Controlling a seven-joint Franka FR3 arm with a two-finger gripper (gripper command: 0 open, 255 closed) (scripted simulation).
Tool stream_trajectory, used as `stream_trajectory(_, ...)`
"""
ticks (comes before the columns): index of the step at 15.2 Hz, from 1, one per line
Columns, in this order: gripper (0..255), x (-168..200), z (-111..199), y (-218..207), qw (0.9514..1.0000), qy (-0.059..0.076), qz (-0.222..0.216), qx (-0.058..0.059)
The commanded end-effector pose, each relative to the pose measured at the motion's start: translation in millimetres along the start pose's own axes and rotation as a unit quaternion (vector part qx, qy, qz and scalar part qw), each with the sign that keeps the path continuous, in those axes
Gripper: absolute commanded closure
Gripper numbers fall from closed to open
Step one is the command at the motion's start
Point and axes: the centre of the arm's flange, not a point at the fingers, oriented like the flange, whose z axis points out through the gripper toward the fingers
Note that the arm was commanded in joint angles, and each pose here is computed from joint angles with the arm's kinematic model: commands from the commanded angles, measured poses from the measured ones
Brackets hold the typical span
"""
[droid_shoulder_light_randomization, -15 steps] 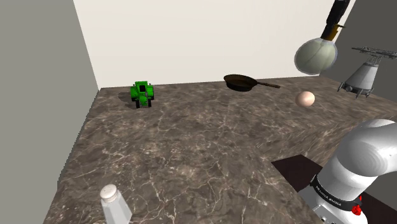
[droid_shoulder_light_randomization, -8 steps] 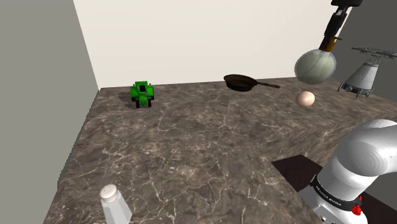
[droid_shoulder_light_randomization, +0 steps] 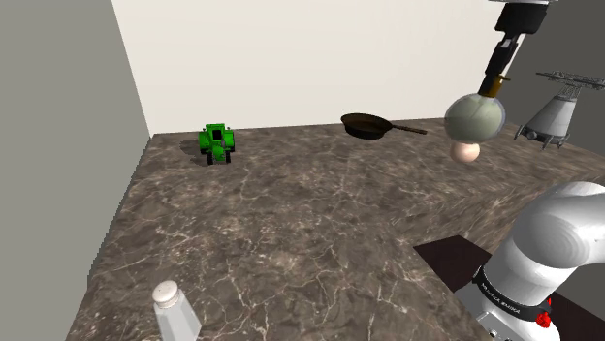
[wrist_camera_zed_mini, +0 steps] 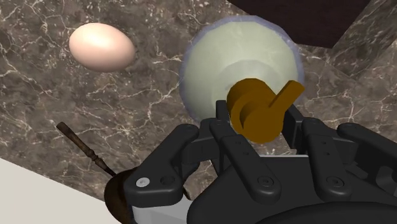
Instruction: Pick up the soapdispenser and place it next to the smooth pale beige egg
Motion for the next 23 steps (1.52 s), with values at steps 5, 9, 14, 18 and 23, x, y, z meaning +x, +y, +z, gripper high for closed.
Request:
stream_trajectory(5, 255, -1, 32, 0, 1.0, 0.0, 0.0, 0.0)
stream_trajectory(9, 255, -1, 53, -1, 1.0, 0.0, 0.0, 0.0)
stream_trajectory(14, 255, -2, 79, -2, 1.0, 0.0, 0.0, 0.0)
stream_trajectory(18, 255, -2, 100, -3, 1.0, 0.0, 0.0, 0.0)
stream_trajectory(23, 255, -3, 127, -3, 1.0, 0.0, 0.0, 0.0)
